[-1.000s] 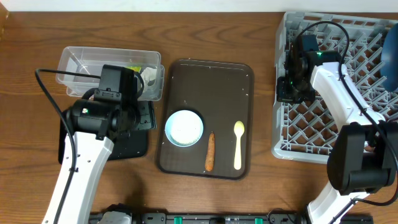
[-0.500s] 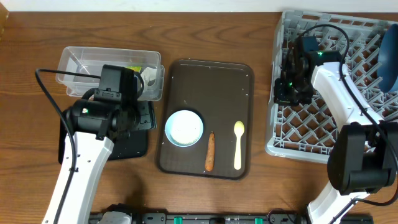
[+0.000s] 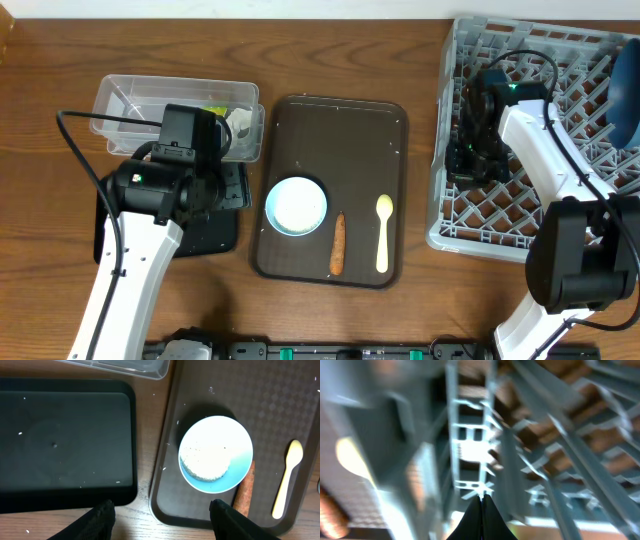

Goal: Sort waste into correct bins and load items into the dishwasher rack
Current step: 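Lower the blue plate upright into the rack slots and release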

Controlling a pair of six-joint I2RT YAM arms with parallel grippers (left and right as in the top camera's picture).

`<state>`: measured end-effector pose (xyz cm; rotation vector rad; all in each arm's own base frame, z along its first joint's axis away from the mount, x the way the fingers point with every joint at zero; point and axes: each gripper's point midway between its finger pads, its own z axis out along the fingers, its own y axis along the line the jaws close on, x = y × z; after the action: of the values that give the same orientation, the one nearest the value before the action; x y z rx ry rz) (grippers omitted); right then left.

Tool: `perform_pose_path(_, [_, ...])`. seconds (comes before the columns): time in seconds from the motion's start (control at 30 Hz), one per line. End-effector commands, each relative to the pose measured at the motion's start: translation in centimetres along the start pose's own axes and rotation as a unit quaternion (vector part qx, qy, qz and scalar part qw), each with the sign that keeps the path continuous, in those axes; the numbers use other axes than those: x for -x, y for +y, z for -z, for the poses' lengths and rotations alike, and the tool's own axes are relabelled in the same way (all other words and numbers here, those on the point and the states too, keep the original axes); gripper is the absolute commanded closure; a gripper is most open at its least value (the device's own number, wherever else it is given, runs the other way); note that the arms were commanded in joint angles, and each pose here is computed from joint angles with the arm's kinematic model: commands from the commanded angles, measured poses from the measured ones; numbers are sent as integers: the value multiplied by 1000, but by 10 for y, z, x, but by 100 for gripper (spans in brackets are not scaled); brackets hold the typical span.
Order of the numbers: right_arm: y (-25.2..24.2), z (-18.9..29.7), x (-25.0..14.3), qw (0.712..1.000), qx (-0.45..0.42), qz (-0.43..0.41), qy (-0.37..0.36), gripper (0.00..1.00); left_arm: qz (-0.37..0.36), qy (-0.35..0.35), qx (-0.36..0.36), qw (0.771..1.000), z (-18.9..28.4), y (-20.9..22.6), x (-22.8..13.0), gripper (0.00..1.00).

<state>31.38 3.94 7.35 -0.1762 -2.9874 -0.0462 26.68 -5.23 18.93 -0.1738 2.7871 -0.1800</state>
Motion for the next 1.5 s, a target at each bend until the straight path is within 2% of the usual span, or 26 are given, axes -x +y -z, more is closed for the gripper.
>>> perform_pose_path(0.0, [-20, -2, -2, 998, -64, -20, 1, 99, -3, 6, 9, 1000, -3, 4, -2, 36])
perform_pose_path(0.8, [-23, 0, -25, 996, -76, -12, 47, 99, -3, 6, 9, 1000, -3, 4, -2, 37])
perform_pose_path(0.97, [-12, -1, -28, 997, -43, 22, 57, 99, -3, 6, 9, 1000, -3, 4, -2, 37])
perform_pose_path(1.47, [-13, 0, -38, 996, -43, 26, 77, 99, -3, 6, 9, 1000, -3, 4, -2, 36])
